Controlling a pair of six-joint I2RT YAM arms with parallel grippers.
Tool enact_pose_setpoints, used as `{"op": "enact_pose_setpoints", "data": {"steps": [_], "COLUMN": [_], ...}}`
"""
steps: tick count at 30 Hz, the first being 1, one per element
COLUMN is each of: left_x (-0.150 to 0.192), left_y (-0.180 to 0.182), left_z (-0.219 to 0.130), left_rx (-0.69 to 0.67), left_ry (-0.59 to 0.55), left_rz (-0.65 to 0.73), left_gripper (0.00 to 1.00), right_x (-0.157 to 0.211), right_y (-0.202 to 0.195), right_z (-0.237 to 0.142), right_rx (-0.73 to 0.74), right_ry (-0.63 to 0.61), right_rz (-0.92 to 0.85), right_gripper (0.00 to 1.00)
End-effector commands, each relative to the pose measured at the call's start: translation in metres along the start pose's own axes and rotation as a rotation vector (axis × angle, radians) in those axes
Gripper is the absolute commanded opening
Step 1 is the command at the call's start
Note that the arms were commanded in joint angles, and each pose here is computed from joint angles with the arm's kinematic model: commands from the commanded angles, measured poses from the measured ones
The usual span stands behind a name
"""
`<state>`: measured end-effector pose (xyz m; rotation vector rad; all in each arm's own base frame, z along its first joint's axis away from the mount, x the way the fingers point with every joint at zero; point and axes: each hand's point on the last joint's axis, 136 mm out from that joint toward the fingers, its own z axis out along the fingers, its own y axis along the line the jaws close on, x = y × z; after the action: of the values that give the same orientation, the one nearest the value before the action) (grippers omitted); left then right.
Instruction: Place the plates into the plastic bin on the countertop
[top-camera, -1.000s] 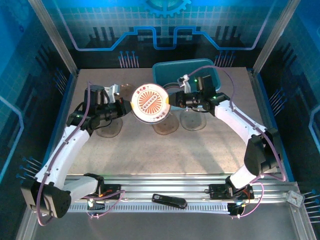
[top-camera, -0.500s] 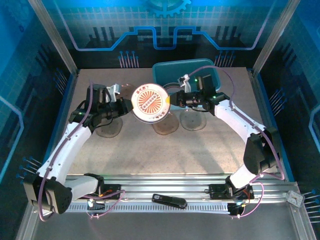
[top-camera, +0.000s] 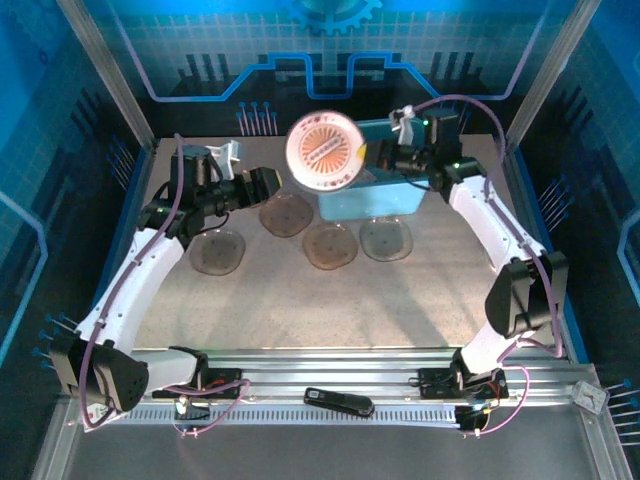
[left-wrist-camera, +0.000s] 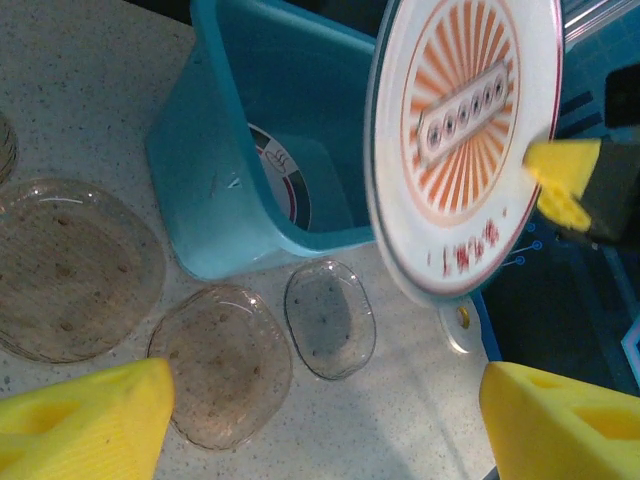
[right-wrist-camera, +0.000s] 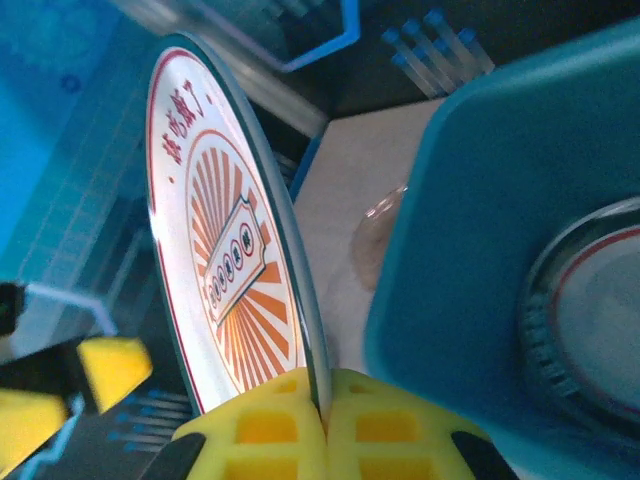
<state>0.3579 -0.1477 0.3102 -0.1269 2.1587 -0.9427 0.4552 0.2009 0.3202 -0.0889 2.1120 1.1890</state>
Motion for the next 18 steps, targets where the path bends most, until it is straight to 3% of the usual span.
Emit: {"op": "enact_pose_setpoints", "data": {"steps": [1,8,18], "left_x": [-0.007,0.003,0.013], "left_y": [-0.001,0.019,0.036], "left_z": [0.002,0.015,0.031], "left_rx": [-0.007,-0.041,-0.066], "left_ry": [-0.016,0.022,0.066], "left_rz": [0.041,0.011,-0.026], "left_gripper": [0.81,0.80,0.79], "right_x": [-0.023,-0.032,-0.010], "right_y": [-0.033,-0.081,-0.126], "right_z": [0.001,0.022,0.045], "right_rx": [0.083,0.166,0.223], "right_ry": [-0.013,0.038,0.102], "right_rz": [0.002,0.019,0.069], "right_gripper": [0.00,0.00,0.00]}}
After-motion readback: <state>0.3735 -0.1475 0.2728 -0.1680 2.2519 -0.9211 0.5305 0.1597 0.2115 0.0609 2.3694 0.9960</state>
